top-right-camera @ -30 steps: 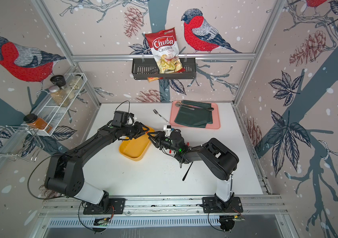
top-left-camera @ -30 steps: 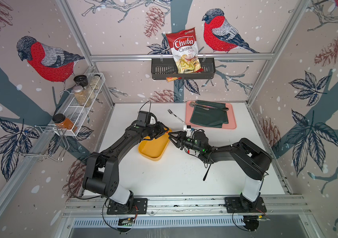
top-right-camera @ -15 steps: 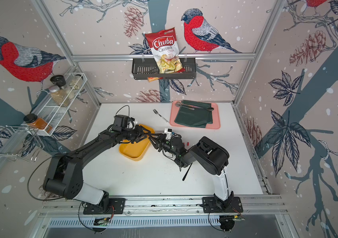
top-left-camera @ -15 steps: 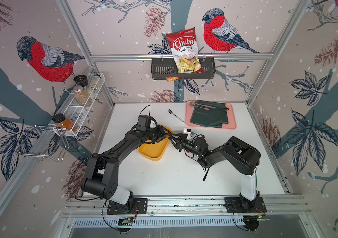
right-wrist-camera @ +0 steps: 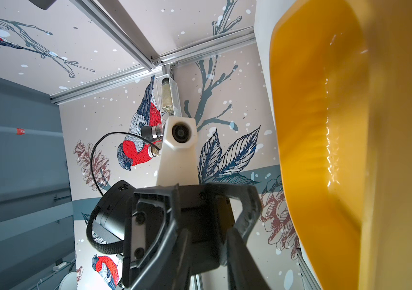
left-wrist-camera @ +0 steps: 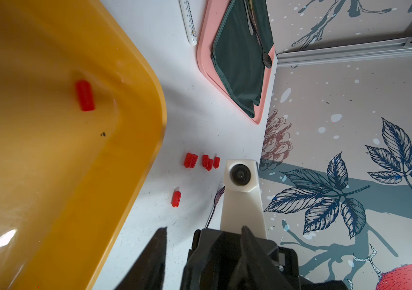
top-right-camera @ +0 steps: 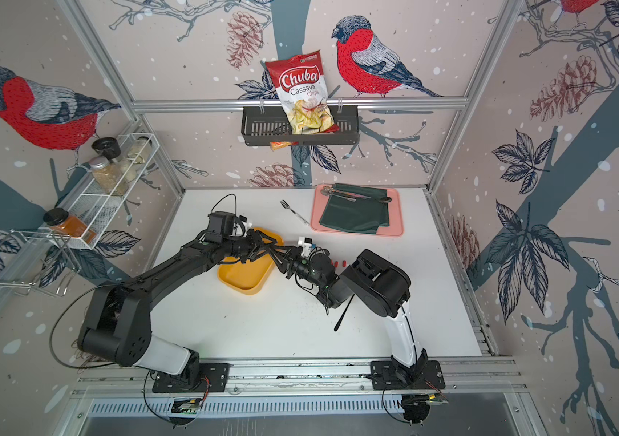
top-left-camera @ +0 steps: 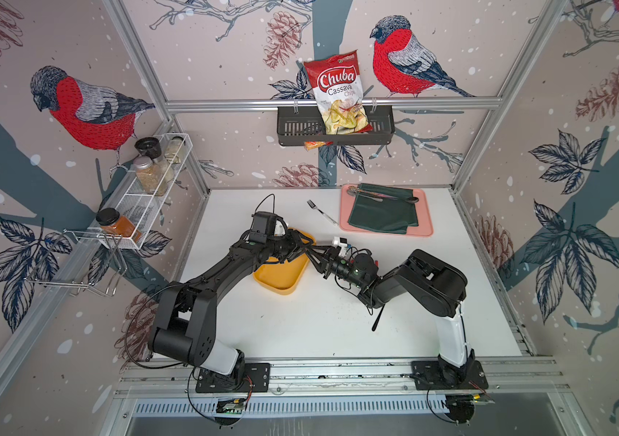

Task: Take the screw protection sleeves out of the storage box
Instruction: Adjust the screw protection sleeve.

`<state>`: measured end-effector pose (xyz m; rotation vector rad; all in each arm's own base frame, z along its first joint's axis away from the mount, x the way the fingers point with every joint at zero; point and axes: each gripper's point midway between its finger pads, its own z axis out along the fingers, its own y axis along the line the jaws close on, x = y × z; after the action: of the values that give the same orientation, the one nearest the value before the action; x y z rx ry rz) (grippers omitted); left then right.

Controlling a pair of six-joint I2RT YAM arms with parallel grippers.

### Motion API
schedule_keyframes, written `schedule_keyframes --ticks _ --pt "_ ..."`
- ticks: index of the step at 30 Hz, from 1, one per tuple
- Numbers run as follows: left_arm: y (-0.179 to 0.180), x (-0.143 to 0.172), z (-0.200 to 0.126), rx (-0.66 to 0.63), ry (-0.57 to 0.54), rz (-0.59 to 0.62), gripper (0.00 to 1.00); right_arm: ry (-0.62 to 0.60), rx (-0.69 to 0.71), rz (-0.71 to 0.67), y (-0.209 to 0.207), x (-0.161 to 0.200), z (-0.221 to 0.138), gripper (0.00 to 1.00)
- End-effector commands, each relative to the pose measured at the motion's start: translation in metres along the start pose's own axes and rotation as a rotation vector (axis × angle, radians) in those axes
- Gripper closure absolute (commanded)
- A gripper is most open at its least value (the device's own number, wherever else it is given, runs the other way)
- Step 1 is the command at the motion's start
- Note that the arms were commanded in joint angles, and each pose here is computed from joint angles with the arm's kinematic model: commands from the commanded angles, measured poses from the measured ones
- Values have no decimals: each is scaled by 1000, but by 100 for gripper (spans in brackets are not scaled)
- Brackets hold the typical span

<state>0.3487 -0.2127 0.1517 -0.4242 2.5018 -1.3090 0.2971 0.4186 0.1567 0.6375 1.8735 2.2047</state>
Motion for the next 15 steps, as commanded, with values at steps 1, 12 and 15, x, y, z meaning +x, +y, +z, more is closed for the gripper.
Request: schedule_keyframes --ticks 1,12,15 --pt "-1 -7 -6 -11 -29 34 52 -5 -56 -12 15 -1 -4 71" --pt "35 -53 -79 -517 -239 294 53 50 591 -268 -28 -10 -1 64" --pt "52 -64 -108 -710 -288 382 53 52 815 -322 -45 -18 -12 65"
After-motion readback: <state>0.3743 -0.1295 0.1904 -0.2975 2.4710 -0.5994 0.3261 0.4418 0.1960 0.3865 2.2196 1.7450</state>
